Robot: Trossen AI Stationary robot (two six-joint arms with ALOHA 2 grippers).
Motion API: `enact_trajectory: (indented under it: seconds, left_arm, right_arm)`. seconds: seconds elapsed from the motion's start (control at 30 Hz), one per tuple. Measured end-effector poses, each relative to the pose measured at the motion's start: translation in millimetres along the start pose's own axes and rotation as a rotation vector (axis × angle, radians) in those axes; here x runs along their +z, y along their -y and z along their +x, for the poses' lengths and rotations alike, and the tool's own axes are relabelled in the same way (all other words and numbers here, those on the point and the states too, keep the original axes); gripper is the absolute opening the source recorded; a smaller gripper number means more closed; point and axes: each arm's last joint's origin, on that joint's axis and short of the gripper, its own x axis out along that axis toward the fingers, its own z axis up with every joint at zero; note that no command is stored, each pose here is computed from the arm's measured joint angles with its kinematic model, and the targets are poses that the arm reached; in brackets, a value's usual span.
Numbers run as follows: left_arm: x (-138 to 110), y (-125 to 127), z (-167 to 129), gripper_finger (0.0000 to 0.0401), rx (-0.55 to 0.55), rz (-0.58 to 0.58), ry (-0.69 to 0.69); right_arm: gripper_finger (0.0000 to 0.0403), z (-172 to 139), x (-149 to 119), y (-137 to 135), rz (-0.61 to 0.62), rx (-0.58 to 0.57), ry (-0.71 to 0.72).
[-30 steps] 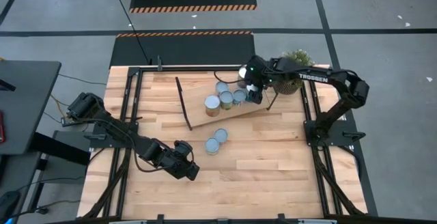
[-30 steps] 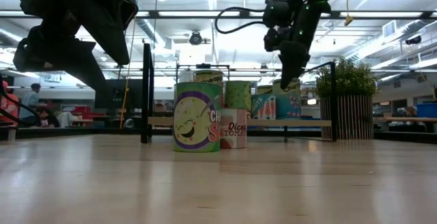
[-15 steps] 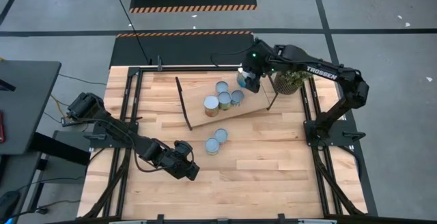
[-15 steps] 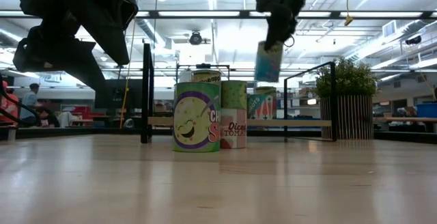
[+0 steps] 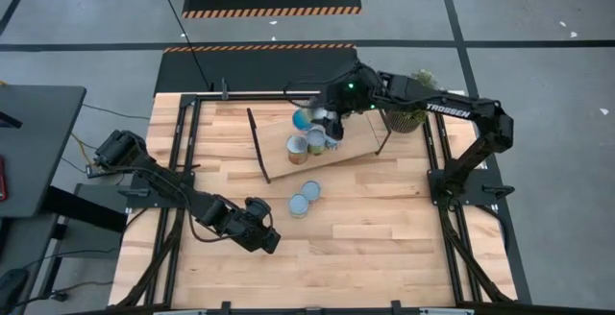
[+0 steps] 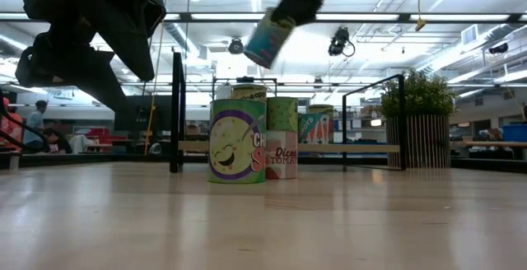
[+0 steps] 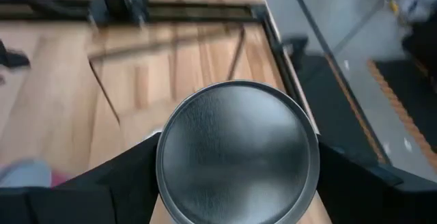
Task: Pick and place cans onto a shelf
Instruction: Put the blue can on the shelf
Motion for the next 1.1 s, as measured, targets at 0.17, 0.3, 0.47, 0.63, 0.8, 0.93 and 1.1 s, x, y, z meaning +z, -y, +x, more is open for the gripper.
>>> enact_trajectory:
  seconds: [0.17, 0.3, 0.47, 0.63, 0.8, 0.93, 1.1]
  left_arm:
    - [0.1, 0.0, 0.0, 0.0211, 0.000, -0.001, 0.003]
    - [0.6, -0.1, 0.0, 0.0211, 0.001, -0.002, 0.023]
    - [0.7, -0.1, 0.0, 0.0211, 0.002, 0.003, 0.025]
    - [0.7, -0.8, 0.0, 0.0211, 0.009, 0.004, 0.025]
    - [0.7, -0.8, 0.0, 0.0211, 0.009, 0.003, 0.026]
    - [0.7, -0.7, 0.0, 0.0211, 0.008, 0.000, 0.025]
    - [0.7, -0.6, 0.0, 0.0211, 0.007, -0.001, 0.026]
  right_arm:
    - [0.0335, 30.7, 1.3, -6.9, -0.013, 0.054, 0.034]
    - [0.0335, 56.2, 5.1, -7.0, 0.001, 0.047, -0.002]
    - [0.0335, 76.5, 26.2, 1.5, 0.018, 0.012, -0.043]
    - [0.0335, 98.7, 32.8, 11.8, 0.036, 0.003, -0.122]
    - [0.0335, 129.3, 17.4, 22.6, 0.080, 0.002, -0.233]
    - [0.0335, 144.9, 2.4, 30.8, 0.138, -0.006, -0.303]
    - [0.0335, 148.7, -5.0, 36.3, 0.191, -0.016, -0.346]
